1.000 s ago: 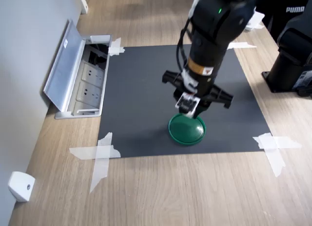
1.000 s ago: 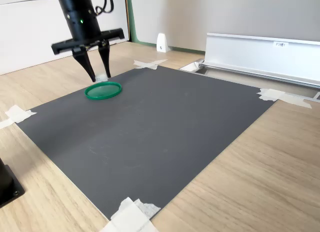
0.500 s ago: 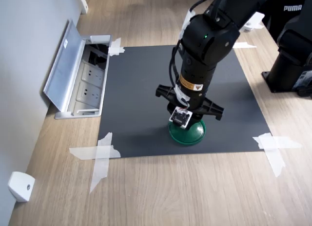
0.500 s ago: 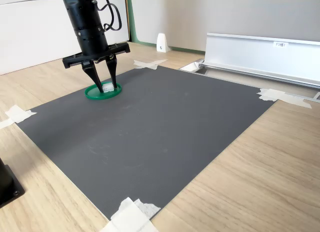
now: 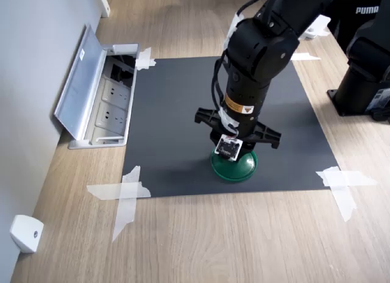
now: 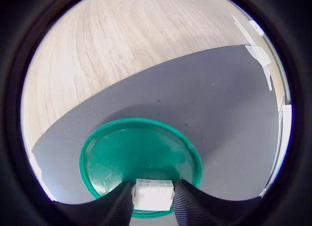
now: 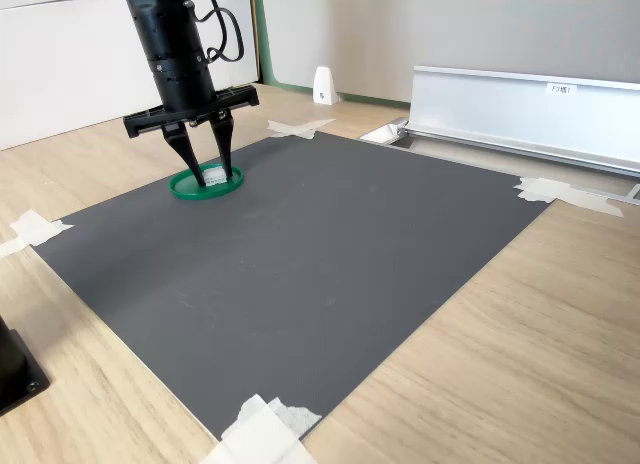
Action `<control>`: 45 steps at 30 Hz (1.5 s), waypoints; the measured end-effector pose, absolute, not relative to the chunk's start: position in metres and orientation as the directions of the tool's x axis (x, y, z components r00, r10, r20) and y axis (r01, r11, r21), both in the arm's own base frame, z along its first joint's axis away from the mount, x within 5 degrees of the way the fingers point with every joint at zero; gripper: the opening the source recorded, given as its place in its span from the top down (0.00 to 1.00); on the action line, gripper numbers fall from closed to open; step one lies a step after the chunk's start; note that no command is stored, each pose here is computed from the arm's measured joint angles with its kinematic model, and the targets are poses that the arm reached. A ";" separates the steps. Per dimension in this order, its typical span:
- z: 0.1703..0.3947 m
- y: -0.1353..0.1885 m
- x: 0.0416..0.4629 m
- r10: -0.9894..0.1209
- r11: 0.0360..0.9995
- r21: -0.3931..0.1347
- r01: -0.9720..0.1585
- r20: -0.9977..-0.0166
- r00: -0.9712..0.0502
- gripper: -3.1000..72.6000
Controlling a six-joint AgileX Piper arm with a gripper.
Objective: Grasp a white terminal and put it on the green lid.
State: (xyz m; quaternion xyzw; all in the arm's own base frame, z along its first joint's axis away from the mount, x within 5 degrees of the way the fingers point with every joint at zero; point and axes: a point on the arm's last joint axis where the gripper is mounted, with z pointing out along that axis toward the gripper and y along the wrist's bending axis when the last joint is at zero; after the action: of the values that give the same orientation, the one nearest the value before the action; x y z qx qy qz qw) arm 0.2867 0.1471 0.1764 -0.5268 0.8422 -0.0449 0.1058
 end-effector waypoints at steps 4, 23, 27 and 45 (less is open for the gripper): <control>0.177 0.148 0.286 -0.888 0.456 -0.174 -0.873 -0.145 -0.436 0.24; 0.368 0.063 0.201 -0.451 0.874 -0.253 -0.414 -0.739 -0.501 0.71; 0.385 0.031 0.170 -0.315 0.944 -0.220 -0.248 -0.830 -0.461 0.93; 0.303 -0.010 0.050 0.011 0.987 -0.025 0.162 -0.976 -0.217 0.97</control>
State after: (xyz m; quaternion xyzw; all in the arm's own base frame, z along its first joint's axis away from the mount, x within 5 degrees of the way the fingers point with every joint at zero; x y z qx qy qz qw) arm 0.0505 -0.0098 0.3029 0.0554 0.7776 -0.0605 0.6234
